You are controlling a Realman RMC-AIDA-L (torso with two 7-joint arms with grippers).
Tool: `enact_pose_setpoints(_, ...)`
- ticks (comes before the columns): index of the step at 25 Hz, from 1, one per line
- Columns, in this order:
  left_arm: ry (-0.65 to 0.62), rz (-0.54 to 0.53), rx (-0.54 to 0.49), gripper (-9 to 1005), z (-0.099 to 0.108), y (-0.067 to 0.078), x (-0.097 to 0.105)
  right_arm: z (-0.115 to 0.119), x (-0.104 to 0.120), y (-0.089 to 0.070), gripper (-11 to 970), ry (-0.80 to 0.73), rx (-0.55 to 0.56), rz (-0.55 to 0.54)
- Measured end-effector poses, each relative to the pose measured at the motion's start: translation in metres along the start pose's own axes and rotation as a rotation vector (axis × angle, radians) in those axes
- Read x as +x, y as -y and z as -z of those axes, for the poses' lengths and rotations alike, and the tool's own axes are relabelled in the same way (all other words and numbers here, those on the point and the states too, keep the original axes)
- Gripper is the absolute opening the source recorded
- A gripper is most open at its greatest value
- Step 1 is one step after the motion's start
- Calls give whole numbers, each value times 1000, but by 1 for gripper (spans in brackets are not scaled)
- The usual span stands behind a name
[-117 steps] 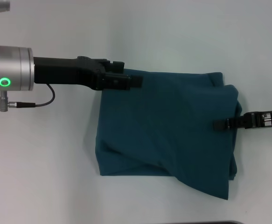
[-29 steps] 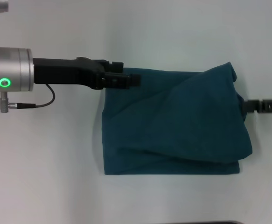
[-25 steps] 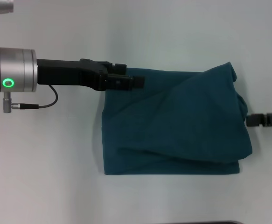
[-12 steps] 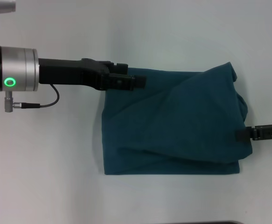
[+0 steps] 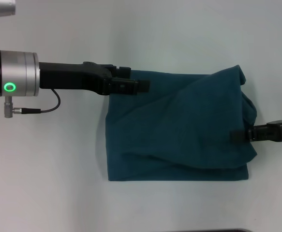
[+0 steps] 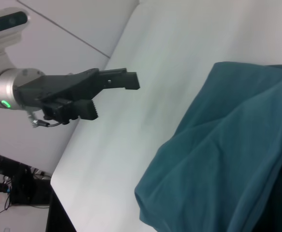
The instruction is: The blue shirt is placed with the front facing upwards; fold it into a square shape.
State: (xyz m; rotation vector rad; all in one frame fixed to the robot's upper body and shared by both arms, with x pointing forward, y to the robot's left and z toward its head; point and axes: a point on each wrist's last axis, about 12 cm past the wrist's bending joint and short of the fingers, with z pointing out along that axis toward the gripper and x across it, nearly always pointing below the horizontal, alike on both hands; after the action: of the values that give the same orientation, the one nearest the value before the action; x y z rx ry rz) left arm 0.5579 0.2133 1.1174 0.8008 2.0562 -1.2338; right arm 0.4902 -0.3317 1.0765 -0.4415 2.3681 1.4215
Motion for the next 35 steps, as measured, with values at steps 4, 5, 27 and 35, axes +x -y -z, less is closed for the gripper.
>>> enact_pose_setpoints(4,1,-2,-1,887,1,0,1,-2,-2,-2,384,2,-16,19)
enact_pose_setpoints(5,2,-2,-1,887,1,0,2,-2,-2,-2,343,6,-19,21)
enact_pose_setpoints(27,4,10,5,888,1,-1,4,27,11,-4,36,128,-44,22)
enact_pose_setpoints(35,-3,7,11,887,-1,0,3,29,13,-1,49,140,-14,4)
